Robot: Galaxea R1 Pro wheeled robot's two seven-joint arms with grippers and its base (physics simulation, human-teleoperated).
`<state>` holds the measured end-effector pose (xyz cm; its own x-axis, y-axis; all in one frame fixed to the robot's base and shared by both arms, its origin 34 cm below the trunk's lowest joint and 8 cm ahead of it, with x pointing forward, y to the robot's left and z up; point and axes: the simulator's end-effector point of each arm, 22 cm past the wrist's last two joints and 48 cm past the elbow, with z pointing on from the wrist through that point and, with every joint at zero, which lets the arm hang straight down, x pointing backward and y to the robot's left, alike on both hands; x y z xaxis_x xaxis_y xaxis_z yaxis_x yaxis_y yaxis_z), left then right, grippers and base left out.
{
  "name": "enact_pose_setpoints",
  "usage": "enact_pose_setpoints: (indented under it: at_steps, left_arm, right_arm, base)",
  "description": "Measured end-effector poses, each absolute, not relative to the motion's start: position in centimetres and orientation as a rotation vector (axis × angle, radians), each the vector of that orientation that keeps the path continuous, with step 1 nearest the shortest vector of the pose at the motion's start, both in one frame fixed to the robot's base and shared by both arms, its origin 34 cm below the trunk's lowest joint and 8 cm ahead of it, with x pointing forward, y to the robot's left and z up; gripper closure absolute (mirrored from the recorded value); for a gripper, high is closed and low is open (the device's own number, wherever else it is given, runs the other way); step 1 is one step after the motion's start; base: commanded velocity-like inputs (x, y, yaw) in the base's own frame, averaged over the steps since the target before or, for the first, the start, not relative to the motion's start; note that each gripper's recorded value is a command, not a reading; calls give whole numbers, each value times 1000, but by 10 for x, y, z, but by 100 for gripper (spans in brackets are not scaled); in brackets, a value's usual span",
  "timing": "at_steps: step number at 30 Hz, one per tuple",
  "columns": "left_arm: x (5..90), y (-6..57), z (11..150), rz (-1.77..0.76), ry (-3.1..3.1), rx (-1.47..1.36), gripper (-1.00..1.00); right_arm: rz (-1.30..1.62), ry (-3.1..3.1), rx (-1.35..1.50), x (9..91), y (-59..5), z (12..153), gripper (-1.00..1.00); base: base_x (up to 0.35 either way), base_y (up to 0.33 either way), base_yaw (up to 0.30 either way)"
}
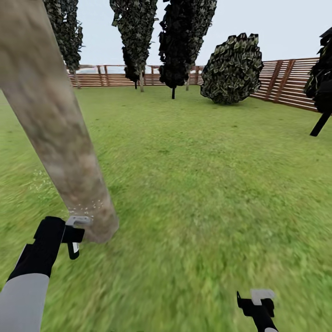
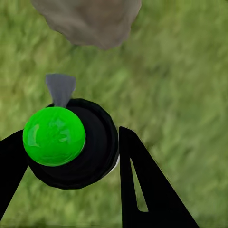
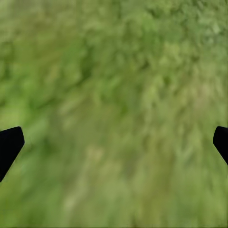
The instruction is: In the garden, pick up the pesticide atomizer on the floor and spray pesticide onto both trees until each tree trunk is fully covered.
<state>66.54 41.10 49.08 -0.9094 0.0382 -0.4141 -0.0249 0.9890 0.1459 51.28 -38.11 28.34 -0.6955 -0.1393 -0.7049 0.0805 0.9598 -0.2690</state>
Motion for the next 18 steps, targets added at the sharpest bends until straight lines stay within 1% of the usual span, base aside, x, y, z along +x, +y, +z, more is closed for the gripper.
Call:
enact_pose_setpoints:
  at_steps: [5,7,10,15,18]
  left_arm:
    - [664,409,489,195,2703,11,100]
    - [655,410,480,181,2719,-10,100]
    - [651,408,475,154,2726,-36,100]
    - [650,407,474,147,2728,-38,100]
    - [650,406,473,144,2729,-38,100]
  right_arm:
    - [-355,2313,-45,513,-380,283,-100]
    - [-354,2313,-45,513,-379,283,-100]
    - [-355,2312,-46,513,-380,283,-100]
    - [-357,2312,-44,513,-380,284,-100]
    - [-355,2313,-44,513,-380,283,-100]
  base:
    - [1,0,271]
    - [72,-59,37]
    - [208,-176,2]
    - [196,-212,0]
    - [87,-254,0]
